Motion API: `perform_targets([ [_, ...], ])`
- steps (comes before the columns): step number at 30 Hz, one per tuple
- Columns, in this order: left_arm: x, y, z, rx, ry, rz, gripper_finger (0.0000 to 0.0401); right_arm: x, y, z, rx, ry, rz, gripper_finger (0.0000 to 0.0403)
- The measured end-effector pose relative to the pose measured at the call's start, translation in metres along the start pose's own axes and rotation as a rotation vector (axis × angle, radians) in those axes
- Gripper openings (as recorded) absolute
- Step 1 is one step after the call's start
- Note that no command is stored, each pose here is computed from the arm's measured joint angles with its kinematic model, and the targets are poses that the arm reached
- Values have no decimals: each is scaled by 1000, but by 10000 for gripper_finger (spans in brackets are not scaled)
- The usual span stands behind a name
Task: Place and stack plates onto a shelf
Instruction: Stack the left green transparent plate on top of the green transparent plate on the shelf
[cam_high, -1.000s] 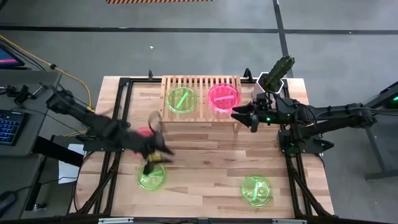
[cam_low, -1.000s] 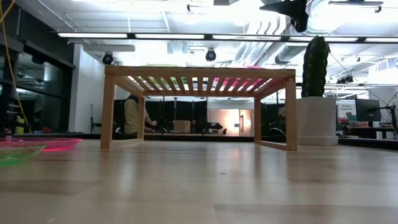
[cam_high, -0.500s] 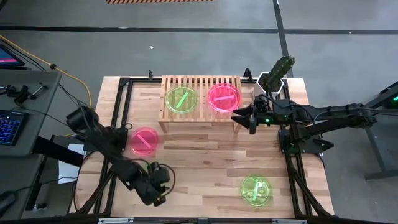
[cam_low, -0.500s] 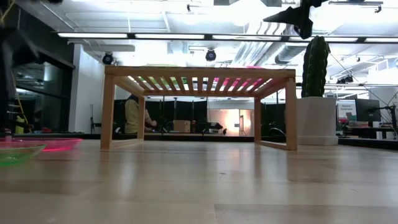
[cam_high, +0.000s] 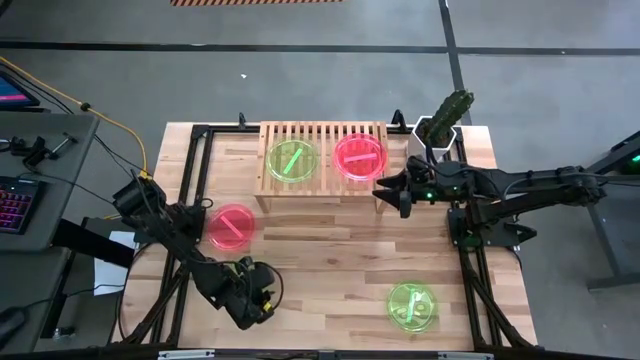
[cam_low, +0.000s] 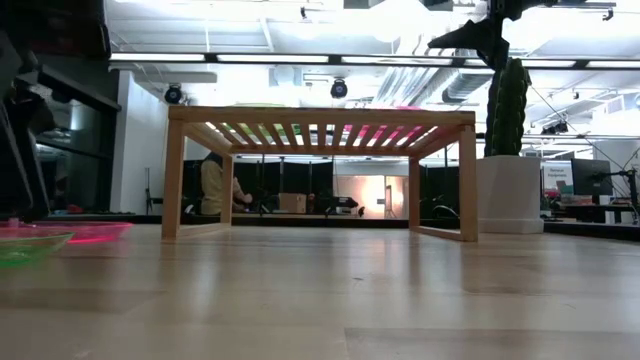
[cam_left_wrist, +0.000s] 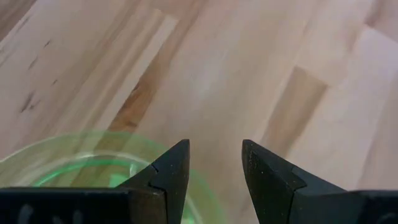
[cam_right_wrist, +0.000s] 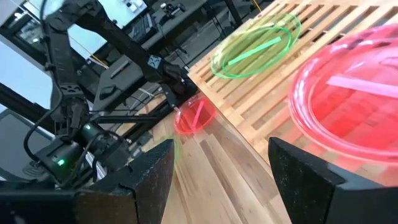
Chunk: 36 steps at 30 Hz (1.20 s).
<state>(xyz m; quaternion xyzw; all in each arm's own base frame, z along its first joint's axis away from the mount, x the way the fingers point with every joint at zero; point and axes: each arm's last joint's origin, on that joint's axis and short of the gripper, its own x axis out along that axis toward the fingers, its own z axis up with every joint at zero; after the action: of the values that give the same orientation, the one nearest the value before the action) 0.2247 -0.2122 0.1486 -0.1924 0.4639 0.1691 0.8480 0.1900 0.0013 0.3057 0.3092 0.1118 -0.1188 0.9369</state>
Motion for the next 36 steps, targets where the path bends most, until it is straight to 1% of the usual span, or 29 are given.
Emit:
perform_targets([
  [6,0,10,-3,-105,26,99,138,0,-2,-3,-5,29,-23,243],
  [10,-1,14,-5,-161,63,133,138,0,-2,-3,-6,30,-24,243],
  [15,-1,14,-5,-164,70,138,138,0,-3,-3,-7,35,-28,243],
  [24,3,11,3,-254,42,96,138,0,-3,-3,-7,35,-28,243],
  [31,6,15,8,-309,68,115,138,0,-3,-3,-7,35,-28,243],
  [36,13,16,6,-355,92,141,138,0,-3,-3,-7,36,-28,243],
])
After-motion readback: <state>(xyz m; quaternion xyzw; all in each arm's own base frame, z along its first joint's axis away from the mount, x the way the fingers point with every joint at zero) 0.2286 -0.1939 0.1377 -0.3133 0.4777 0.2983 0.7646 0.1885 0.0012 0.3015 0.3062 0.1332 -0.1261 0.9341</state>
